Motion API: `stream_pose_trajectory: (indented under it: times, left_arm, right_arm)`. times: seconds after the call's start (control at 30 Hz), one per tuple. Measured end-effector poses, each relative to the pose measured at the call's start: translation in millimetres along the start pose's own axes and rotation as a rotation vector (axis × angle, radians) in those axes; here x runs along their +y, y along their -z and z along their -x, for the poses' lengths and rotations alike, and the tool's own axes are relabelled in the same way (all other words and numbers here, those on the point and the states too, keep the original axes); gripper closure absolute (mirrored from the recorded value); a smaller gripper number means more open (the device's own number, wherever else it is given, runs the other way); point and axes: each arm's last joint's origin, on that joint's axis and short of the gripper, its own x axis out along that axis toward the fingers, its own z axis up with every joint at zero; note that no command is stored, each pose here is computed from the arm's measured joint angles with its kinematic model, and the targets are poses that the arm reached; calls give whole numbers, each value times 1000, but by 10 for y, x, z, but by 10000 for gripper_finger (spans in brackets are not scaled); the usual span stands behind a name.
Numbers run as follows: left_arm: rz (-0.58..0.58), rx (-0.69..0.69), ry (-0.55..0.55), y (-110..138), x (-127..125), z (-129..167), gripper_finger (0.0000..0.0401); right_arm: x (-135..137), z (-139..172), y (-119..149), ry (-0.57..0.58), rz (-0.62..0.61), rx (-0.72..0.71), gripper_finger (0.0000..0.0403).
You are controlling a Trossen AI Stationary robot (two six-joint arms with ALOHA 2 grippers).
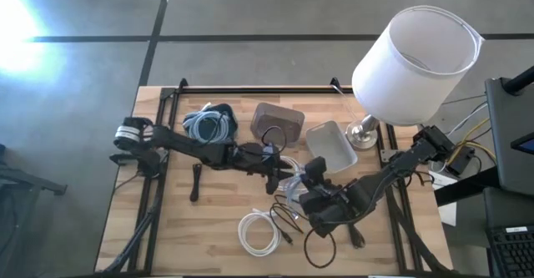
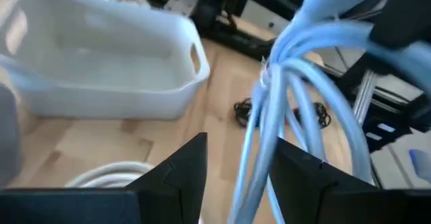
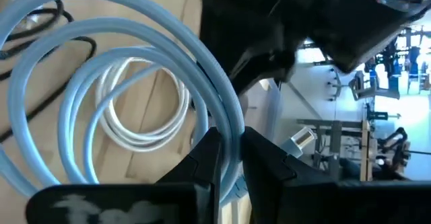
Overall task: Pick & Place USB Port
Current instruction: Put the blue HDMI cable into the gray bin
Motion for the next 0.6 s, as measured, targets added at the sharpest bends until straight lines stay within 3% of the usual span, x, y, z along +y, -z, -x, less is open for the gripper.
stream_pose_trajectory:
  times: [0.17,0.37,0.6]
  left_arm:
    - [50,27,85,53,-9,-61,247]
    - [63,24,98,31,-18,-44,247]
    - [74,-10,118,-15,-41,-29,247]
  right_arm:
    - [-12,-145,66,5,15,50,359]
    - [105,-247,164,-99,61,93,358]
    - [171,-331,236,-94,63,122,358]
